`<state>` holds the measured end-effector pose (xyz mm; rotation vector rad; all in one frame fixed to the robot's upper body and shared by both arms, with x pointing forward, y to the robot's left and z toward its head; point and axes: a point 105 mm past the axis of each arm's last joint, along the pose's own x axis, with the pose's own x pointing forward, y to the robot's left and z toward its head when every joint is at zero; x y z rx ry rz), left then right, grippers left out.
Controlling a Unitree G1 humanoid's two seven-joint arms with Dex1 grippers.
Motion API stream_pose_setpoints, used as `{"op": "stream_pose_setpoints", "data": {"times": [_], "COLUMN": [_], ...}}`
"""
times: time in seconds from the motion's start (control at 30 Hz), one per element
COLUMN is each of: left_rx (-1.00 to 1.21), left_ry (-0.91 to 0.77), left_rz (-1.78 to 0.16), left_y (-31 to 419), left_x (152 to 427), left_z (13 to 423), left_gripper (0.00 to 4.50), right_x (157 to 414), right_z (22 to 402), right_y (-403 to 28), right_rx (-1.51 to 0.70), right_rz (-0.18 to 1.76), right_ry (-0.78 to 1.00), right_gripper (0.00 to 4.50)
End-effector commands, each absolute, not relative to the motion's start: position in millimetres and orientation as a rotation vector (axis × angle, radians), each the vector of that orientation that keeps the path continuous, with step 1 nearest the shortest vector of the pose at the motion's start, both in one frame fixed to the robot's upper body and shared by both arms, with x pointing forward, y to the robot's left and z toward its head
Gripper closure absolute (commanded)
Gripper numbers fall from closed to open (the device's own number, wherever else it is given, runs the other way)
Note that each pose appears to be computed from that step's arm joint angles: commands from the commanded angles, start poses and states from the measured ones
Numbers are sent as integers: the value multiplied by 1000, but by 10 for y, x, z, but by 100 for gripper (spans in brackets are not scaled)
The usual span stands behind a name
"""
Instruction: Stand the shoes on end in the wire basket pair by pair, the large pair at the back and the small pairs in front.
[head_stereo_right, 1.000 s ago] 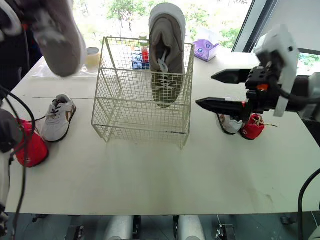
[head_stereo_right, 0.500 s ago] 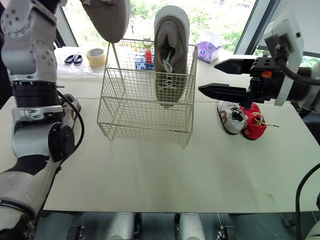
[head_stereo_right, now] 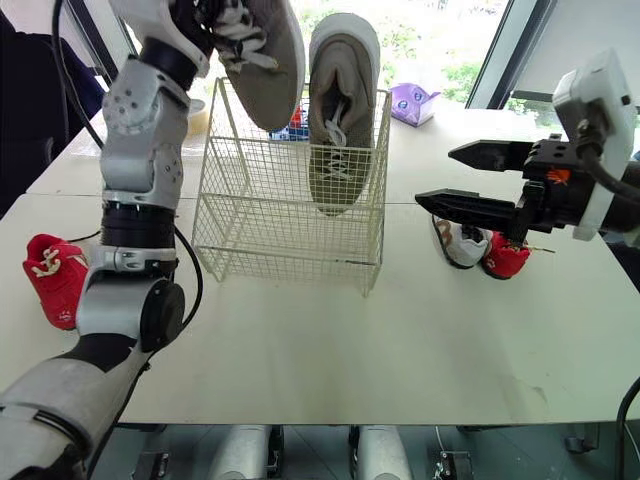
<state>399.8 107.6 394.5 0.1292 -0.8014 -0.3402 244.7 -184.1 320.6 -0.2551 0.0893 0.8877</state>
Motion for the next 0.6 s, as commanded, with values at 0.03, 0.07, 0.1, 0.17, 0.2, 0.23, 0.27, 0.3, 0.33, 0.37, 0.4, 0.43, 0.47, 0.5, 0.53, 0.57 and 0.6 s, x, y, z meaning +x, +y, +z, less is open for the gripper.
{"op": "stream_pose_setpoints", "data": {"times": [0.03,0.07,0.1,0.17,0.2,0.23,0.27,0.3,0.33,0.37,0.4,0.43,0.47,0.5,0.53,0.57,0.6], "left_rx": [169,164,154,159,165,160,159,149,138,131,119,109,102,97,97,98,95], "left_ry": [-855,-841,-827,-789,-768,-747,-729,-711,-699,-692,-682,-674,-668,-659,-651,-644,-624], "left_rz": [-314,-310,-312,-324,-332,-337,-340,-345,-346,-349,-360,-369,-377,-398,-420,-435,-459], "left_y": [1052,1063,1071,1064,1061,1070,1088,1113,1142,1161,1171,1177,1175,1169,1169,1166,1193], "left_x": [3879,3880,3879,3871,3867,3866,3860,3848,3832,3806,3773,3745,3722,3678,3631,3595,3539], "left_z": [3973,3935,3902,3780,3711,3660,3616,3587,3577,3579,3584,3589,3592,3600,3612,3619,3638], "left_gripper": [396,396,396,396,396,396,396,396,298,265,217,165,107,72,24,24,24], "right_x": [2414,2421,2426,2443,2455,2464,2473,2480,2488,2495,2506,2515,2518,2528,2542,2550,2564], "right_z": [3266,3264,3267,3270,3267,3262,3255,3248,3243,3241,3238,3237,3237,3241,3244,3246,3234], "right_y": [-1834,-1832,-1828,-1820,-1817,-1814,-1807,-1800,-1793,-1789,-1785,-1781,-1783,-1781,-1780,-1781,-1779], "right_rx": [-271,-270,-267,-261,-259,-257,-255,-253,-250,-248,-247,-246,-245,-243,-241,-240,-232], "right_rz": [880,879,880,883,884,886,890,895,900,903,905,908,909,911,912,912,917], "right_ry": [38,35,31,21,18,16,14,12,11,9,7,4,2,-6,-16,-22,-23], "right_gripper": [0,0,0,0,0,0,0,0,0,0,0,0,0,0,0,0,0]}}
